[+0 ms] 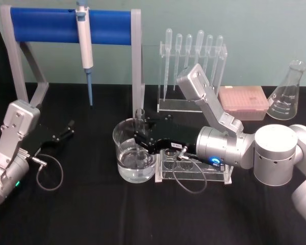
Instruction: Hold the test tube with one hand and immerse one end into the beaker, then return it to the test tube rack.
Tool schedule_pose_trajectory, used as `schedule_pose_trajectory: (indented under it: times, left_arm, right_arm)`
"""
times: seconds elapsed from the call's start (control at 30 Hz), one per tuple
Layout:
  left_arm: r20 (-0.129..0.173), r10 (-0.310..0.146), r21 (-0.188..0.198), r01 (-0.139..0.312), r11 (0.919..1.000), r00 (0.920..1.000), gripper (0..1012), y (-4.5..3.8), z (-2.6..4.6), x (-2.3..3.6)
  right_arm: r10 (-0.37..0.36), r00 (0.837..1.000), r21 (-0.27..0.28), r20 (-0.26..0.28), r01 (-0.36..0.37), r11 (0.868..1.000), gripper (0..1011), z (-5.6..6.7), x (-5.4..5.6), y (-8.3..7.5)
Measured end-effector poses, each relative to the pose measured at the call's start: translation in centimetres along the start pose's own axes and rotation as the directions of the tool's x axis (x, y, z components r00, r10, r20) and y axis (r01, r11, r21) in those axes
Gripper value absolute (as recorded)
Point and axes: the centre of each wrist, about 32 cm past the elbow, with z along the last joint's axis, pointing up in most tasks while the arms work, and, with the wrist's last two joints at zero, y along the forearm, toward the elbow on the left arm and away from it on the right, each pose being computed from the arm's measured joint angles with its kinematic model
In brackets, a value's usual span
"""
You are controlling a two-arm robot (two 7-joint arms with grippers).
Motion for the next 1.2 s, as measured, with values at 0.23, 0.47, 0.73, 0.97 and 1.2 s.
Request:
schedule_pose_trajectory:
  times: [0.23, 0.47, 0.73, 0.97, 1.2]
  left_arm:
    - [0.0, 0.0, 0.0, 0.0, 1.0, 1.0, 1000, 0.0, 0.0, 0.0]
    - [0.0, 0.0, 0.0, 0.0, 1.0, 1.0, 1000, 0.0, 0.0, 0.0]
    - [0.0, 0.0, 0.0, 0.0, 1.0, 1.0, 1000, 0.0, 0.0, 0.0]
    - [0.0, 0.0, 0.0, 0.0, 1.0, 1.0, 1000, 0.0, 0.0, 0.0]
    - [0.0, 0.0, 0.0, 0.0, 1.0, 1.0, 1000, 0.0, 0.0, 0.0]
  right_arm:
    - [0.0, 1.0, 0.0, 0.0, 0.0, 1.0, 227, 0.0, 0.0, 0.0]
    - [0.0, 1.0, 0.0, 0.0, 0.0, 1.0, 227, 0.0, 0.0, 0.0]
    - [0.0, 1.0, 0.0, 0.0, 0.0, 1.0, 227, 0.0, 0.0, 0.0]
    - [0.0, 1.0, 0.0, 0.0, 0.0, 1.0, 227, 0.0, 0.0, 0.0]
    - [0.0, 1.0, 0.0, 0.0, 0.0, 1.0, 227, 0.0, 0.0, 0.0]
